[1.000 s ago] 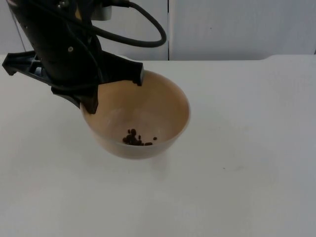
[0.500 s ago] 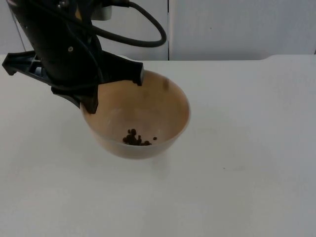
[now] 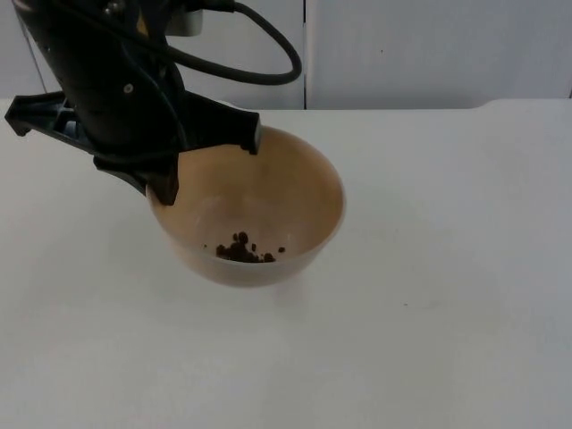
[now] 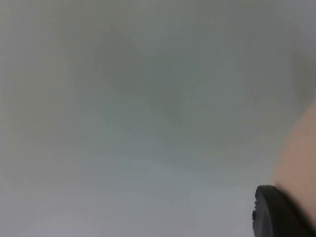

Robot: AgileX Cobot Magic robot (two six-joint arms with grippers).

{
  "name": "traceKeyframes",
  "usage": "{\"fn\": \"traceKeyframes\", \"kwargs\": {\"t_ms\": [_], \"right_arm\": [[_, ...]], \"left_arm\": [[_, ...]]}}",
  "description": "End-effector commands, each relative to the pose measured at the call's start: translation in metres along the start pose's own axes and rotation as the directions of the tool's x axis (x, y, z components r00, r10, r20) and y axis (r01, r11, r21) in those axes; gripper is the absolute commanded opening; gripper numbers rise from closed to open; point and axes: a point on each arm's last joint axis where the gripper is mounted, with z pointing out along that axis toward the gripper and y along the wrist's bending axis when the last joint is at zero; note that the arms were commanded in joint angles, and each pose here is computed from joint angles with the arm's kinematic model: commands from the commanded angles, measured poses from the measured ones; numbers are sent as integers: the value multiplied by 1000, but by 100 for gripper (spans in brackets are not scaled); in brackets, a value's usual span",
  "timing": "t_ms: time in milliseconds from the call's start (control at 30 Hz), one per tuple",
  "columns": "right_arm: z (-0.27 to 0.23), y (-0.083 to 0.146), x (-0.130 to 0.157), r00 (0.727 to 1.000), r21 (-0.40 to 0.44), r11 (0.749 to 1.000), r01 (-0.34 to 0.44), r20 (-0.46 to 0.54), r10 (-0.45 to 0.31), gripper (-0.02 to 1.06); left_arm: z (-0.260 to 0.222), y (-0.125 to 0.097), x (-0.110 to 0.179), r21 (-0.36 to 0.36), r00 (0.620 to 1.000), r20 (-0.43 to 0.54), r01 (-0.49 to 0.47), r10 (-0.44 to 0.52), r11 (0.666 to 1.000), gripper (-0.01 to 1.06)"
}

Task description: Pick up the bowl with the left hand and pour the coffee beans from the cup into the bowl with the right hand.

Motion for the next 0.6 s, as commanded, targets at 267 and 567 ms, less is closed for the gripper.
{"fn": "traceKeyframes", "kwargs": {"t_ms": [267,567], "right_arm": [[1,-3,2,999,-32,999,-39,4,39,0],[29,-13,23,984,-172,970,-173,-81,161,0]], "left_arm": [[-3,-2,-2,17,1000,18,17,-17,1000,0],[-3,-2,-2,17,1000,18,17,-17,1000,0]]}}
